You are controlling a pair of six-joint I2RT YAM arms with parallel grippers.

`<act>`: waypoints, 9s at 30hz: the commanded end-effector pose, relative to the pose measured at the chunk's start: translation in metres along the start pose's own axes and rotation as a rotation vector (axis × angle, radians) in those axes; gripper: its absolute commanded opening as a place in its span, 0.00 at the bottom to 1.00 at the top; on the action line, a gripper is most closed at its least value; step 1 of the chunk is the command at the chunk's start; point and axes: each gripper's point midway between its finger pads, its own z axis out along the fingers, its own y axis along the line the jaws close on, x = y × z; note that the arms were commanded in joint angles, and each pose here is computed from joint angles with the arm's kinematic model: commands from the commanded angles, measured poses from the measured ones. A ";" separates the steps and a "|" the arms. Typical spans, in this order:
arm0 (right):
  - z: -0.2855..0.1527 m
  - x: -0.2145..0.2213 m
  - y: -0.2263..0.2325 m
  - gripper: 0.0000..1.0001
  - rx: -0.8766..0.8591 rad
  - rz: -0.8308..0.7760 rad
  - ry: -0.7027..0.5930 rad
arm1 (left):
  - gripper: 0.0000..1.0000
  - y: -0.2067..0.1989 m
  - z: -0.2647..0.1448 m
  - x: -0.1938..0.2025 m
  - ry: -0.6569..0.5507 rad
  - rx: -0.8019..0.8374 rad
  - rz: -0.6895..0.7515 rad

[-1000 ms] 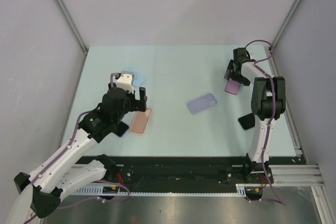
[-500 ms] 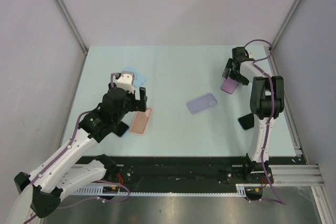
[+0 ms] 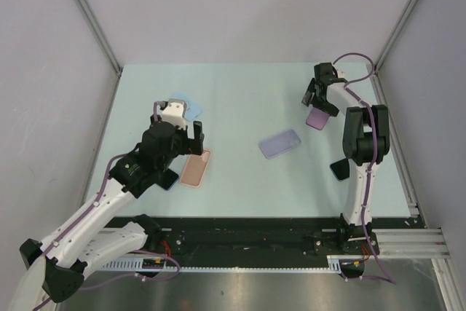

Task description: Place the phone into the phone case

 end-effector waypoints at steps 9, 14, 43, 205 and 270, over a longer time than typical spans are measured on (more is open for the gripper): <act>0.000 -0.003 -0.011 0.98 0.084 -0.017 0.004 | 1.00 -0.001 -0.004 -0.017 -0.047 0.000 -0.018; 0.002 0.004 -0.014 0.98 0.057 0.002 0.025 | 1.00 -0.003 -0.002 -0.015 -0.038 0.005 -0.018; -0.029 0.058 -0.040 0.55 -0.018 -0.058 0.120 | 0.98 -0.017 0.008 -0.005 0.020 0.049 -0.048; -0.322 0.238 0.038 0.00 -0.798 -0.203 -0.202 | 0.22 0.048 0.106 0.193 0.976 -0.128 -0.180; -0.284 0.328 0.116 0.00 -0.925 0.002 0.101 | 0.00 -0.110 0.052 0.212 0.798 0.383 -0.546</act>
